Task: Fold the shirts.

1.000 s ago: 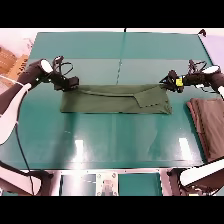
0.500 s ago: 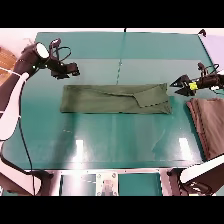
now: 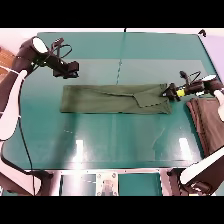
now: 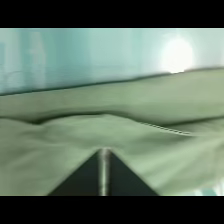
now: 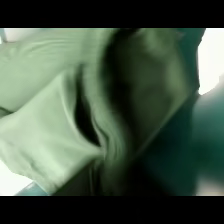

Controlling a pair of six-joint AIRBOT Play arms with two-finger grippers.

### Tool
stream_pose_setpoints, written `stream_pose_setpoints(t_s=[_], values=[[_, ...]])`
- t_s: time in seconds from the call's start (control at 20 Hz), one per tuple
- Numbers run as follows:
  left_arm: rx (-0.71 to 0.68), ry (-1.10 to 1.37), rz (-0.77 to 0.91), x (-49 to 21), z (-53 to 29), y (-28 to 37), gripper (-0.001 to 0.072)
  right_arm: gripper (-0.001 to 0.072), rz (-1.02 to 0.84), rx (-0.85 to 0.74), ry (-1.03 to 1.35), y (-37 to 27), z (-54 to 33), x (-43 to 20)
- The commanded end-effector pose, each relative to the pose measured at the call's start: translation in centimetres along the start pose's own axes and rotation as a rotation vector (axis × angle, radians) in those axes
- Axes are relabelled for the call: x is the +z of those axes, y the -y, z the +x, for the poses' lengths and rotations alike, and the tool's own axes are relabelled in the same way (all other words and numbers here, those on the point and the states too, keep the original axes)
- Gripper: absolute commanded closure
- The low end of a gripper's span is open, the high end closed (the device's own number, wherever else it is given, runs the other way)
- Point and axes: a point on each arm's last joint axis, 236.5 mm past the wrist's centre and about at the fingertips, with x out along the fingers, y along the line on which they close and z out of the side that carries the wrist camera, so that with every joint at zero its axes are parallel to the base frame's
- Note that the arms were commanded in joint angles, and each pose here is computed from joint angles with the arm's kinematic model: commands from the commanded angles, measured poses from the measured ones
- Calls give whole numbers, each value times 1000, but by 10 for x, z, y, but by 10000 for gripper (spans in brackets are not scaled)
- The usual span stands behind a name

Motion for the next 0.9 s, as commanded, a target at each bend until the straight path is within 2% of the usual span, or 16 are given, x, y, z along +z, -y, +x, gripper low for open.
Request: stream_pose_setpoints(t_s=[0.0,0.2,0.45,0.7,0.85], values=[[-114,10,49,0,3,37,687,693,-33,-23,3,-3,13,7],[-150,42,120,-5,27,86,687,694,-90,-21,7,-39,-24,11],[-201,-78,233,-73,122,164,687,694,-273,-36,63,-143,-101,-16],[-325,-101,189,-125,196,227,687,693,-478,-60,110,-239,-142,-65],[-370,-129,120,-133,210,235,687,693,-507,-58,112,-263,-139,-75]])
